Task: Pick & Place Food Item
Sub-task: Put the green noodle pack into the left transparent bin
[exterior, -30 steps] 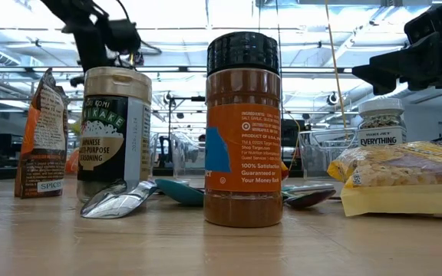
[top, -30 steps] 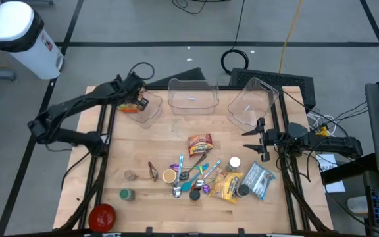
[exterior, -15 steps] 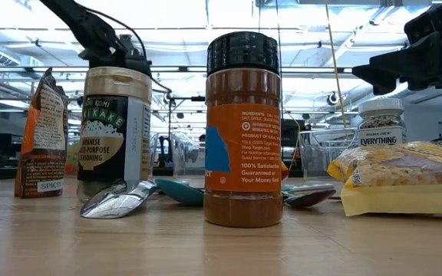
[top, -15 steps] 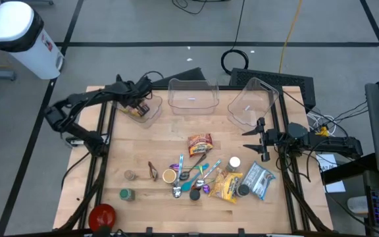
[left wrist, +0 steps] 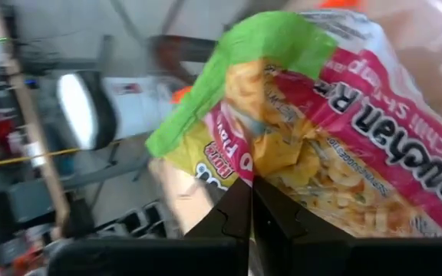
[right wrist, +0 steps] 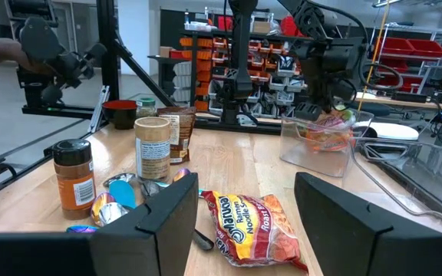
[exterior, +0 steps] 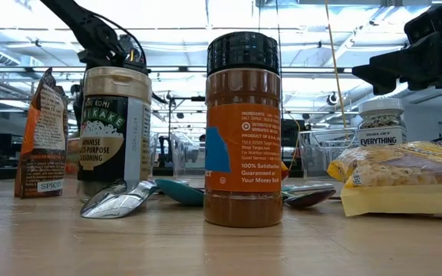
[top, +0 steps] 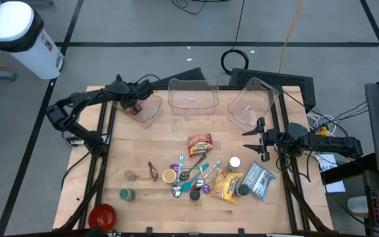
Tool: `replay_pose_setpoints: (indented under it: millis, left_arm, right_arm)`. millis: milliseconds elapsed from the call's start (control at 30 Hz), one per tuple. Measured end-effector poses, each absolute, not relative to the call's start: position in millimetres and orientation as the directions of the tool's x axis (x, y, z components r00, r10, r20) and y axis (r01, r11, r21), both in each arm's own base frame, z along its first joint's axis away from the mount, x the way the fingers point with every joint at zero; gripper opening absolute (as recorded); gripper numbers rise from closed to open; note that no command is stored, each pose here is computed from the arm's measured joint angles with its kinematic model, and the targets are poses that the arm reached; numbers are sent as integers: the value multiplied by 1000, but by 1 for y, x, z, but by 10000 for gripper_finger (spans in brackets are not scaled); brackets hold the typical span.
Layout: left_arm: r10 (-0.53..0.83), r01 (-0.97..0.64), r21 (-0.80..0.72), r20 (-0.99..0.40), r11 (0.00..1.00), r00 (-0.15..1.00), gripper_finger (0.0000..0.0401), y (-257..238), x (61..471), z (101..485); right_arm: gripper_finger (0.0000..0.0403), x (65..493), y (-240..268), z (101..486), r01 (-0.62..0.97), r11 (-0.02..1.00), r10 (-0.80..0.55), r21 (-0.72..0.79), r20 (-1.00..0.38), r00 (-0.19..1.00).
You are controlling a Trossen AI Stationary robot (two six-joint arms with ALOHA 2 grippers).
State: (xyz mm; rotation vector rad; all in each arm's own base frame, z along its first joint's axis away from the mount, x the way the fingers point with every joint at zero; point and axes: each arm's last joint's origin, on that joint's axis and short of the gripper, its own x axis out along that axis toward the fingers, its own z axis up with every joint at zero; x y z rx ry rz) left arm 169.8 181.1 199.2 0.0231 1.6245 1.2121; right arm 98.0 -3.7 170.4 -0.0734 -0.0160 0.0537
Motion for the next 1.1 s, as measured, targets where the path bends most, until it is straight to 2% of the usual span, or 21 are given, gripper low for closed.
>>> replay_pose_setpoints:
  millis: [233, 367, 533, 667, 900, 1100]
  left_arm:
    - [621, -476, 791, -604, 385, -499, 9, 184, 169, 203]
    - [616, -494, 769, -629, 406, -474, 28, 184, 170, 202]
    - [588, -482, 728, -682, 488, -436, 52, 184, 172, 201]
    - [591, -471, 734, -676, 489, -440, 92, 184, 172, 201]
    - [625, -424, 803, -594, 420, -506, 193, 182, 169, 203]
    - [568, -502, 740, -669, 449, -479, 268, 176, 165, 205]
  right_arm:
    - [210, 98, -4, 170, -53, 996, 55, -74, 14, 998]
    - [210, 98, -4, 170, -53, 996, 55, -74, 14, 998]
    - [210, 98, -4, 170, -53, 996, 54, -74, 14, 998]
    - [210, 98, -4, 170, -53, 996, 54, -74, 14, 998]
    - [210, 98, -4, 170, -53, 996, 54, -74, 14, 998]
    - [210, 98, -4, 170, -53, 996, 55, -74, 14, 998]
